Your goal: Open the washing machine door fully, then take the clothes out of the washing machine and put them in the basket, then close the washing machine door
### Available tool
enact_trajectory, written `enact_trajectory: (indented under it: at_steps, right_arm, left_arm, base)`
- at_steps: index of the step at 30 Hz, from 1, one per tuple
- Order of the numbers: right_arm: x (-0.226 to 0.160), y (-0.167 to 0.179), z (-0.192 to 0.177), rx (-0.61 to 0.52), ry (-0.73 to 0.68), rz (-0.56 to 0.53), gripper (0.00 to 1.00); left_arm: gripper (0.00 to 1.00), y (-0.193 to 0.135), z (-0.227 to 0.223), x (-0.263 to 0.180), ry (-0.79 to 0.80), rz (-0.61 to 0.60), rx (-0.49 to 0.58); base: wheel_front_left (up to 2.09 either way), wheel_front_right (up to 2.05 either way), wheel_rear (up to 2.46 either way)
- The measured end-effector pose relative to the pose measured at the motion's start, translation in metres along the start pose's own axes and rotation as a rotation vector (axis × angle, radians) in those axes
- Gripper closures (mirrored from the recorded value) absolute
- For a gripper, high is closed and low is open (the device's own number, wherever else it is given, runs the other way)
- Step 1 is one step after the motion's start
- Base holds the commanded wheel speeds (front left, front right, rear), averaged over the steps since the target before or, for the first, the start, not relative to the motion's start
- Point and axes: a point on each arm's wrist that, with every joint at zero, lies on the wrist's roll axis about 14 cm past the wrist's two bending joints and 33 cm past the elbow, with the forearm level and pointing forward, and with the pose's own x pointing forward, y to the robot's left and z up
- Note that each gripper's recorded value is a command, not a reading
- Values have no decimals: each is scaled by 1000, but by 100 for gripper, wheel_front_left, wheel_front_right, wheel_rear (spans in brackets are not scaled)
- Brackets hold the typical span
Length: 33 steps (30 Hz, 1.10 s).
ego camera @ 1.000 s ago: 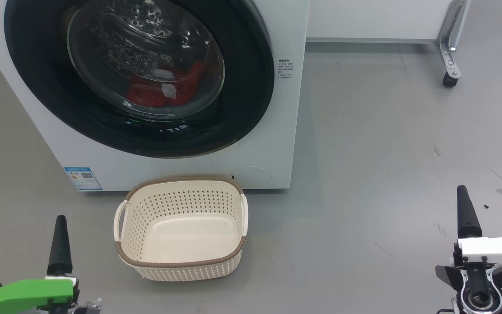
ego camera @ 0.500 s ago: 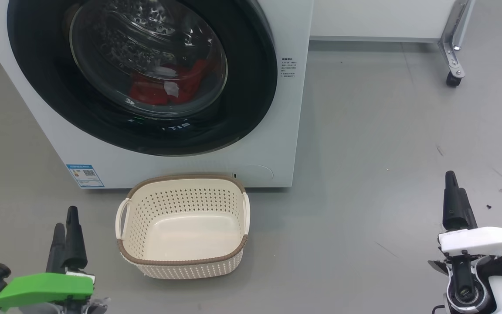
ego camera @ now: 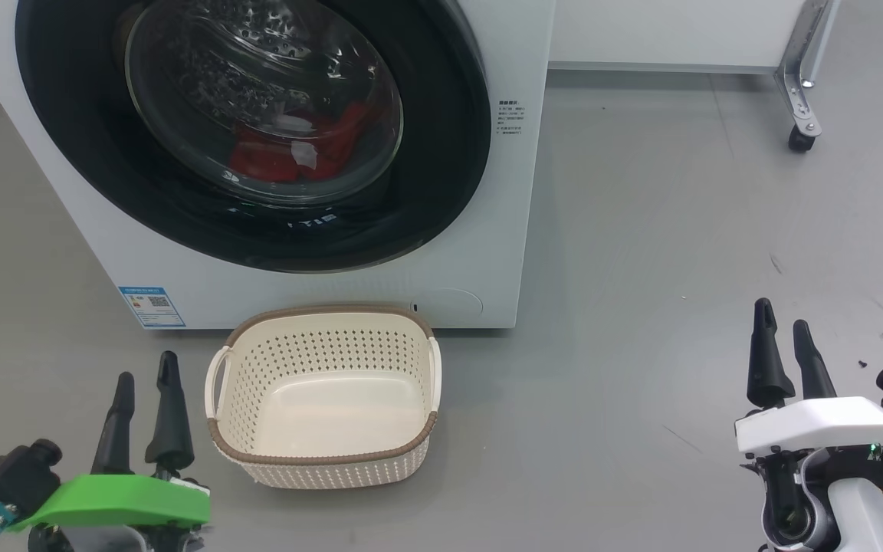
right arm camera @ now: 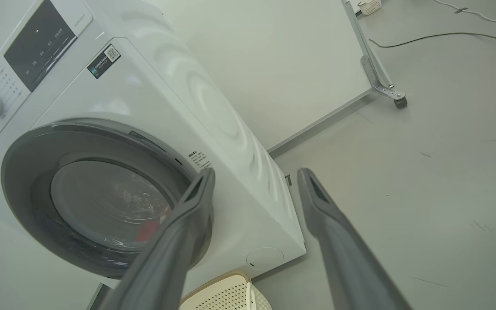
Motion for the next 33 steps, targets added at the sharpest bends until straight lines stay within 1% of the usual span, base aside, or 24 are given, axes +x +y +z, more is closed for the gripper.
enact_trajectory:
  at_steps: [10, 11, 14, 18, 21, 24, 33]
  right_arm:
    - [0, 10, -5, -158, 6, 30, 0]
    - [0, 13, -6, -194, 6, 42, 0]
    - [-1, 14, -10, -257, 14, 51, 0]
    - [-2, 14, -13, -313, 18, 47, 0]
    - [-3, 12, -14, -349, 18, 39, 0]
    - [-4, 11, -19, -387, 26, 43, 0]
    - [-9, 10, -32, -479, 55, 56, 0]
  left_arm:
    - [0, -14, -14, -3, 39, -56, 222]
    - [0, -11, -18, -5, 49, -48, 250]
    - [0, -11, -23, -6, 59, -47, 290]
    - [0, -7, -30, -10, 78, -39, 359]
    - [0, -2, -34, -12, 89, -21, 408]
    - [0, -3, -37, -12, 93, -30, 467]
    - [0, -3, -47, -14, 104, -41, 595]
  base:
    - [0, 0, 0]
    - [0, 0, 0]
    - [0, 0, 0]
    - [0, 0, 0]
    - [0, 0, 0]
    - [0, 0, 0]
    - [0, 0, 0]
